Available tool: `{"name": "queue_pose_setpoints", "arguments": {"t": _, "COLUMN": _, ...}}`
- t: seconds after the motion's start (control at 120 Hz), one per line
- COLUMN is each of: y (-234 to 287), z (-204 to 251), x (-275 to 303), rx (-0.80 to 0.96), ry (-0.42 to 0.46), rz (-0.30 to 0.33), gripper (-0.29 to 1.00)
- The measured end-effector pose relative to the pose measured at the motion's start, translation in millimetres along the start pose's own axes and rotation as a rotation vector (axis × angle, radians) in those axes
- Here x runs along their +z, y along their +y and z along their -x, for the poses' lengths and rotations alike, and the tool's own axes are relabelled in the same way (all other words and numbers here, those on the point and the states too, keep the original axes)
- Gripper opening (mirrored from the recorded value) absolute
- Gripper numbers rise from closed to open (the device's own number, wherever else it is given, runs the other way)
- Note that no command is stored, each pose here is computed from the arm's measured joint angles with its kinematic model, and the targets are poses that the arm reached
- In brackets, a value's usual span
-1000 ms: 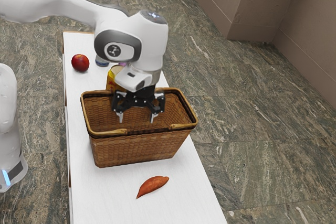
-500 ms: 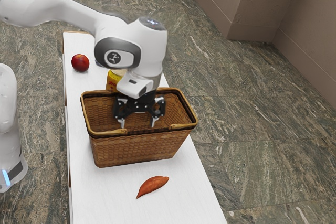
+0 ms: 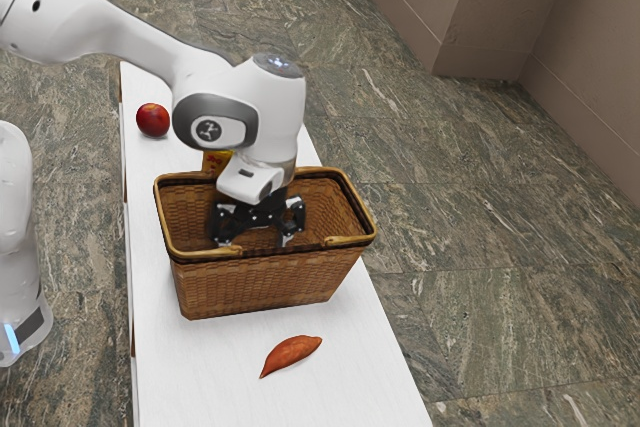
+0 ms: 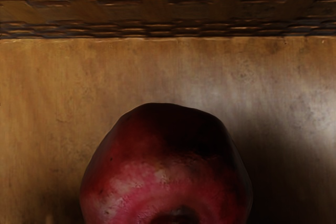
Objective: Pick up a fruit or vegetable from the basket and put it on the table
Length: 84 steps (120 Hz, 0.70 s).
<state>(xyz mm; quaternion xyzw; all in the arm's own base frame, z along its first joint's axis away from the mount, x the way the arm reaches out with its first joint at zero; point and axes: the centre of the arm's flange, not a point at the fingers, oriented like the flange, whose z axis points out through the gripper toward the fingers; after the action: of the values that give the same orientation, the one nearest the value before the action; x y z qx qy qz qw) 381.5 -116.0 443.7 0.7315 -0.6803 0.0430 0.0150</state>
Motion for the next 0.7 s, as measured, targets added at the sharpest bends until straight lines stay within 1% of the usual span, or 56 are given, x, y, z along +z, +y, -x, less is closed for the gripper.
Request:
{"name": "queue_pose_setpoints", "arguments": {"t": 0.275, "y": 0, "z": -3, "x": 0, "rx": -0.005, "ry": 0.004, "rz": -0.009, "gripper": 0.70}}
{"name": "queue_pose_setpoints", "arguments": {"t": 0.483, "y": 0, "z": -10, "x": 12, "rx": -0.001, "ry": 0.014, "rz": 0.013, "gripper": 0.70}}
{"name": "queue_pose_setpoints", "arguments": {"t": 0.7, "y": -2, "z": -13, "x": 17, "rx": -0.006, "ry": 0.026, "rz": 0.014, "gripper": 0.70}}
